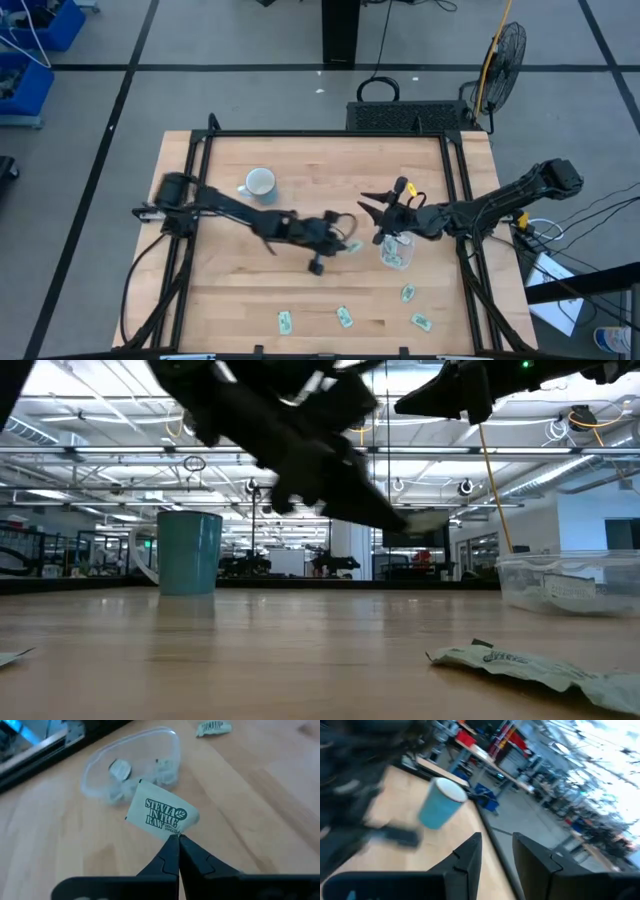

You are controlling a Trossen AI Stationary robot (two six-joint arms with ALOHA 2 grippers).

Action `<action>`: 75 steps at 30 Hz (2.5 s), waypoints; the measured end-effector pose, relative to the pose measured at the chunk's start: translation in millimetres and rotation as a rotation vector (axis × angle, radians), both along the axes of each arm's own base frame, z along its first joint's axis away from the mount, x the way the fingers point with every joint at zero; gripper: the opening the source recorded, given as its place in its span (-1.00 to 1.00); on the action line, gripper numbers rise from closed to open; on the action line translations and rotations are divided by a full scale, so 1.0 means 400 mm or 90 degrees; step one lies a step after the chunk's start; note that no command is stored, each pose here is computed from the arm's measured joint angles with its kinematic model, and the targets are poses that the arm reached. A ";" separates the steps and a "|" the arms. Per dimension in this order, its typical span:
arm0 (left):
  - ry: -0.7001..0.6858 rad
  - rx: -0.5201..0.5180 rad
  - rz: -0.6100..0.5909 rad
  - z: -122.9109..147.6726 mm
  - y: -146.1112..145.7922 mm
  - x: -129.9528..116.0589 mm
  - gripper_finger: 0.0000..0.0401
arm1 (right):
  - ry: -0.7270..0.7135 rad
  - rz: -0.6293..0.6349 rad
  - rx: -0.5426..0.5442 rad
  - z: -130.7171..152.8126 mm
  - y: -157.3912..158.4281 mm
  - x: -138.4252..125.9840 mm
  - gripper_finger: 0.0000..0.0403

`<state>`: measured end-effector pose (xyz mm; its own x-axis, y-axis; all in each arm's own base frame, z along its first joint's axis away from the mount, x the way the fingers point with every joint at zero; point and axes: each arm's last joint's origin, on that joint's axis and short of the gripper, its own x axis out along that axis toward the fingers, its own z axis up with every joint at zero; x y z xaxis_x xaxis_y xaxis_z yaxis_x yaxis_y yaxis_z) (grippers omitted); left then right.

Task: Pick and place Stevia / Truvia into bins
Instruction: Put the stevia packet into the container

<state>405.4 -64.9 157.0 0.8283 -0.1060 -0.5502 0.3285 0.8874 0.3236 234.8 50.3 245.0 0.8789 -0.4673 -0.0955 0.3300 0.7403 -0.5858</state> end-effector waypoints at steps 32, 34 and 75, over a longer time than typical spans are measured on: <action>-0.101 0.003 0.036 0.006 0.052 0.262 -0.63 | -0.038 -0.369 -0.050 0.050 0.036 -0.139 -0.48; -0.101 0.005 0.034 0.006 0.050 0.262 -0.56 | -0.038 -0.370 -0.050 0.045 0.032 -0.147 -0.48; 0.173 0.013 0.182 0.361 0.071 -0.106 -0.41 | -0.115 0.105 0.205 0.088 0.167 -0.164 -0.48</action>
